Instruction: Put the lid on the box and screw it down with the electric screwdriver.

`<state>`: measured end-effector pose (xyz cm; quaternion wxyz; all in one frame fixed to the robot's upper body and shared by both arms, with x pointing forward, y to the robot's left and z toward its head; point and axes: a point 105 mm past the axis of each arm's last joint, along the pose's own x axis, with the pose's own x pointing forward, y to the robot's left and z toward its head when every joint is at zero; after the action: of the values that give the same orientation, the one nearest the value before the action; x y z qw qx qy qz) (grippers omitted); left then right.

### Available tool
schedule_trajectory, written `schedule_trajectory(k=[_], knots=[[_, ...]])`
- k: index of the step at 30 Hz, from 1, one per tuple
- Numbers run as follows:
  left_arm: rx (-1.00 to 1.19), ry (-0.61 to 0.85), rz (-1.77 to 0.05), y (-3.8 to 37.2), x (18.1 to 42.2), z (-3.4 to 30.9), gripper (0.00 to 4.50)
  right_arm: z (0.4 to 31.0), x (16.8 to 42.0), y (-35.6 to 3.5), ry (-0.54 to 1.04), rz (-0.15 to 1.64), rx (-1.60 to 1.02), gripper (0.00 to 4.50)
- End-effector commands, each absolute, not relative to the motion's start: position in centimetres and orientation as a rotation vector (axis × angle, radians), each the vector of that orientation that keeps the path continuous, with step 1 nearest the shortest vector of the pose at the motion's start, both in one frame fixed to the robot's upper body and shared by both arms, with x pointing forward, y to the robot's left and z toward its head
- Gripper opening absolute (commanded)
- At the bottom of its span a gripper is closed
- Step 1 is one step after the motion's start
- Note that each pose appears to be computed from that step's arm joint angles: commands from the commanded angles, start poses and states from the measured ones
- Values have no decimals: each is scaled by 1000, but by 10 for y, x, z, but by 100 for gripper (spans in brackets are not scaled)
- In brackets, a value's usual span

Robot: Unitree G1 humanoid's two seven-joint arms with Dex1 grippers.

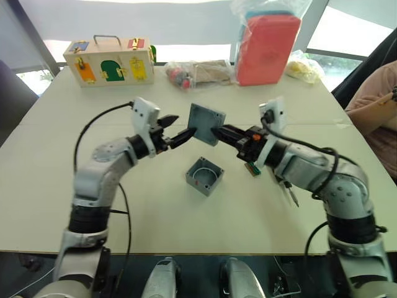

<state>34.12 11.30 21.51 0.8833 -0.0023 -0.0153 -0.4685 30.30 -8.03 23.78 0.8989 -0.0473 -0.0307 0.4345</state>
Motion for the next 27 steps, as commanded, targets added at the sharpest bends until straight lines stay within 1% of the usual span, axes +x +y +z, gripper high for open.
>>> schedule_trajectory(k=[1, 4, 6, 7, 9, 11, 15, 18, 24, 27], knots=[[44, 19, -1172, 123, 319, 223, 440, 241, 287, -75, -336, 967, -517, 20], [98, 84, -1251, 133, 311, 218, 440, 236, 283, -77, -492, 963, -735, 20], [133, 115, -1285, 138, 309, 216, 440, 227, 282, -78, -541, 970, -869, 20], [155, 128, -1296, 142, 309, 214, 440, 223, 283, -80, -578, 947, -956, 20], [213, 158, -1331, 150, 310, 213, 440, 204, 281, -80, -690, 900, -1247, 20], [249, 178, -1351, 157, 314, 214, 440, 188, 277, -79, -760, 877, -1379, 20], [299, 195, -1350, 164, 325, 214, 440, 169, 273, -73, -822, 841, -1473, 20], [315, 191, -1348, 166, 332, 217, 440, 157, 273, -72, -830, 795, -1521, 20], [334, 188, -1359, 164, 334, 218, 440, 142, 284, -76, -806, 676, -1591, 20], [347, 196, -1359, 165, 334, 216, 440, 138, 287, -76, -793, 664, -1578, 20]])
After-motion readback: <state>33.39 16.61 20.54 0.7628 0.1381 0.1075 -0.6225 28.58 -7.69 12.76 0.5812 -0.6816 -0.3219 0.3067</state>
